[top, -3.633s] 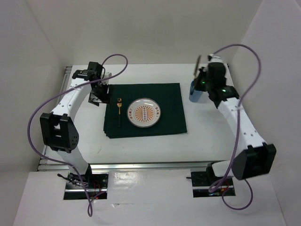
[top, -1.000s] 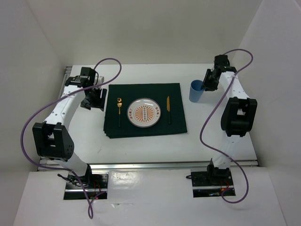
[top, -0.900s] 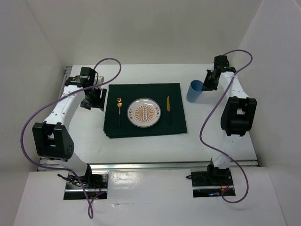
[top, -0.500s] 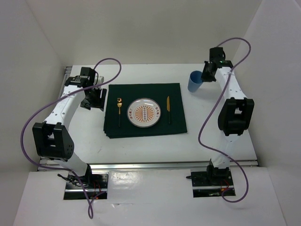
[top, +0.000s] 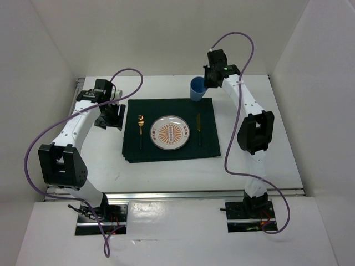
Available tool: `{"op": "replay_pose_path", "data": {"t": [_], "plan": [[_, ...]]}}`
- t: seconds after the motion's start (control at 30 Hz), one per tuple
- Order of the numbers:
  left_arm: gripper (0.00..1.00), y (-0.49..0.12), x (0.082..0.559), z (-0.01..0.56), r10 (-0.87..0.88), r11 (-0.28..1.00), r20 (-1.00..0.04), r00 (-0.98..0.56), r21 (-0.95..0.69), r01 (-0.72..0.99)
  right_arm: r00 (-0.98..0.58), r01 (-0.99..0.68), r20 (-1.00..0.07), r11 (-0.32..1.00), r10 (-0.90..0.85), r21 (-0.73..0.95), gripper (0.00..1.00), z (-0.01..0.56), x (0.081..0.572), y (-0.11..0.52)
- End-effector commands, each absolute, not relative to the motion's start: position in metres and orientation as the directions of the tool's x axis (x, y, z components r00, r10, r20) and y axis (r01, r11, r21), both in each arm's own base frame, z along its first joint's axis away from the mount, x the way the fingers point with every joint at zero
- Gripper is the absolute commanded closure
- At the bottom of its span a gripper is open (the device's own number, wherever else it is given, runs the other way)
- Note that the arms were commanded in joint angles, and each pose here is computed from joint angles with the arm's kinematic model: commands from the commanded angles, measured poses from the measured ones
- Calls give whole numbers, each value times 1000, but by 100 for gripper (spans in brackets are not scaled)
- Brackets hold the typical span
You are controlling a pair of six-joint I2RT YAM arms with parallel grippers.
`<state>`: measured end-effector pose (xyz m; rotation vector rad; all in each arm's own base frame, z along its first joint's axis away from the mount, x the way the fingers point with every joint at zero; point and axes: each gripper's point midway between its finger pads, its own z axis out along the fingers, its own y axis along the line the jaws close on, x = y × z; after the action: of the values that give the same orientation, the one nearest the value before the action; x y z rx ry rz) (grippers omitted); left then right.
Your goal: Set the dinner table for one person
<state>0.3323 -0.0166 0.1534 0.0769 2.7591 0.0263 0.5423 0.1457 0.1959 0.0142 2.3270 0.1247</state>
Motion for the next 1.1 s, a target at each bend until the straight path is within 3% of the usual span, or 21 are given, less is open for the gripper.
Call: {"op": "replay_pose_path", "data": {"t": [0.0, 0.27, 0.43, 0.53, 0.57, 0.6, 0.63, 0.7, 0.87, 1.07], "plan": [[24, -12, 330, 160, 61, 998, -394, -917, 46, 46, -690, -16, -723, 998, 37, 66, 100, 198, 551, 142], [24, -11, 330, 158, 70, 997, -394, -916, 50, 55, -779, -33, -627, 998, 5, 49, 100, 154, 533, 147], [24, -11, 330, 158, 70, 997, -394, -916, 50, 55, -770, -27, -637, 998, 16, 58, 99, 157, 533, 147], [24, -11, 330, 158, 70, 997, -394, -916, 50, 55, -771, -27, -636, 998, 16, 58, 83, 157, 534, 147], [24, -11, 330, 158, 70, 997, -394, -916, 50, 55, -771, -27, -636, 998, 16, 58, 74, 157, 534, 147], [24, -11, 330, 158, 70, 997, -394, -916, 50, 55, -771, -27, -636, 998, 16, 58, 55, 157, 534, 147], [24, -11, 330, 158, 70, 997, -394, -916, 50, 55, -759, -28, -651, 998, 20, 63, 49, 163, 536, 148], [24, -13, 330, 158, 70, 997, -394, -916, 41, 58, -745, -30, -666, 997, 24, 69, 47, 169, 540, 149], [24, -13, 330, 158, 70, 997, -394, -916, 41, 58, -664, -52, -748, 997, 12, 63, 30, 217, 544, 146], [24, -4, 328, 155, 70, 995, -385, -920, 88, 39, -440, 10, -896, 998, 56, 58, 18, 330, 522, 119]]}}
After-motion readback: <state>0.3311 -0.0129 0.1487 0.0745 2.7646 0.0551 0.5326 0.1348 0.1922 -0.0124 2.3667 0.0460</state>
